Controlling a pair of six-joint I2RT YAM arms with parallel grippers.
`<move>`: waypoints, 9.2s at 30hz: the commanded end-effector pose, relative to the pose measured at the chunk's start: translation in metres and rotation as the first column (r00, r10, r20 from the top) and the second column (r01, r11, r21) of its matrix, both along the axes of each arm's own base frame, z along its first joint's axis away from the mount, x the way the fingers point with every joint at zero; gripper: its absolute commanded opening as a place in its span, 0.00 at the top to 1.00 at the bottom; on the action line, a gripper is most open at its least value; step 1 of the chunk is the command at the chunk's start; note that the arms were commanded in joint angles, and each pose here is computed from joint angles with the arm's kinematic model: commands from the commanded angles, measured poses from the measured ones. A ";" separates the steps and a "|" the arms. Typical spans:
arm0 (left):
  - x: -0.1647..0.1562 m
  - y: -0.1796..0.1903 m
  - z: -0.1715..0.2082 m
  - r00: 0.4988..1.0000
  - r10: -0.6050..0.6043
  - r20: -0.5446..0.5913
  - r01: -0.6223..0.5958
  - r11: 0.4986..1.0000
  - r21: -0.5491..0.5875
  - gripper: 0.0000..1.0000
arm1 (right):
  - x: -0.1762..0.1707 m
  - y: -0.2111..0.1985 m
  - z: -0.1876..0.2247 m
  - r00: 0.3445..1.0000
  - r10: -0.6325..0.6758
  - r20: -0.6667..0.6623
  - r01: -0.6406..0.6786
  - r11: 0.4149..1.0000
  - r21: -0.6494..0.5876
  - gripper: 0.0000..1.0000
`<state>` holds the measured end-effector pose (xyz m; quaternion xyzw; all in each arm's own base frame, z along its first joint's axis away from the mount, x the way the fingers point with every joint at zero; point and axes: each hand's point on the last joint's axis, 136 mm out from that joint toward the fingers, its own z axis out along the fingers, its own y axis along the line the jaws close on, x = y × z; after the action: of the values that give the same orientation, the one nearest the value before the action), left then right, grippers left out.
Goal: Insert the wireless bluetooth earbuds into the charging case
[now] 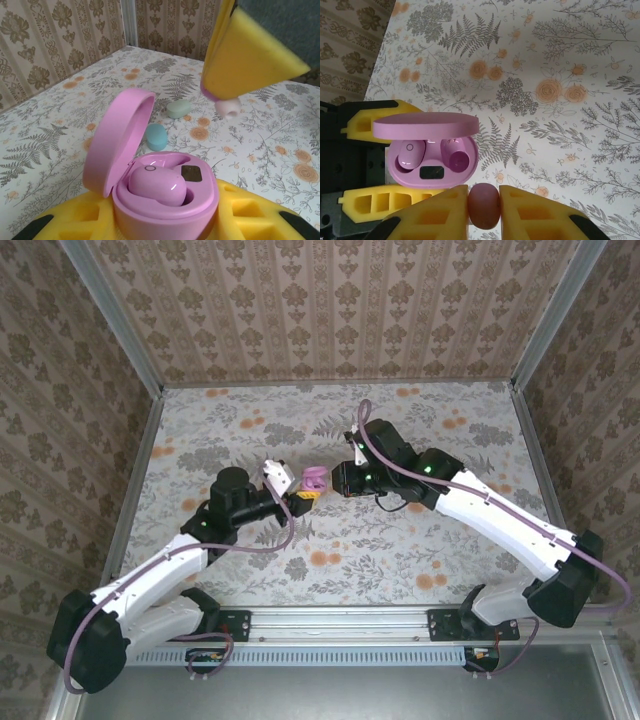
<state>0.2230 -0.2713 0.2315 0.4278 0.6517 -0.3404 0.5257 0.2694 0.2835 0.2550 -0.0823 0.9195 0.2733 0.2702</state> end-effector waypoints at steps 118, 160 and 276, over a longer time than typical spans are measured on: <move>-0.022 -0.014 0.094 0.975 -0.070 0.211 0.105 0.982 -0.158 0.68 | 0.014 0.020 0.052 0.992 0.092 -0.089 -0.040 0.885 0.463 0.37; -0.021 -0.012 0.111 0.980 -0.041 0.193 0.090 0.964 -0.252 0.65 | -0.004 0.033 0.065 0.943 0.308 -0.127 -0.094 0.612 0.785 0.63; 0.173 0.285 -0.136 0.306 0.951 0.049 -0.942 0.294 0.164 0.00 | 0.124 -0.307 -0.154 0.615 -0.424 0.665 0.687 0.701 -0.188 0.00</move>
<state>0.3861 0.0138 0.0791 -0.0005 0.8342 0.0750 0.5463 0.3875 -0.0209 0.0910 0.0683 0.8165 -0.0635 0.5698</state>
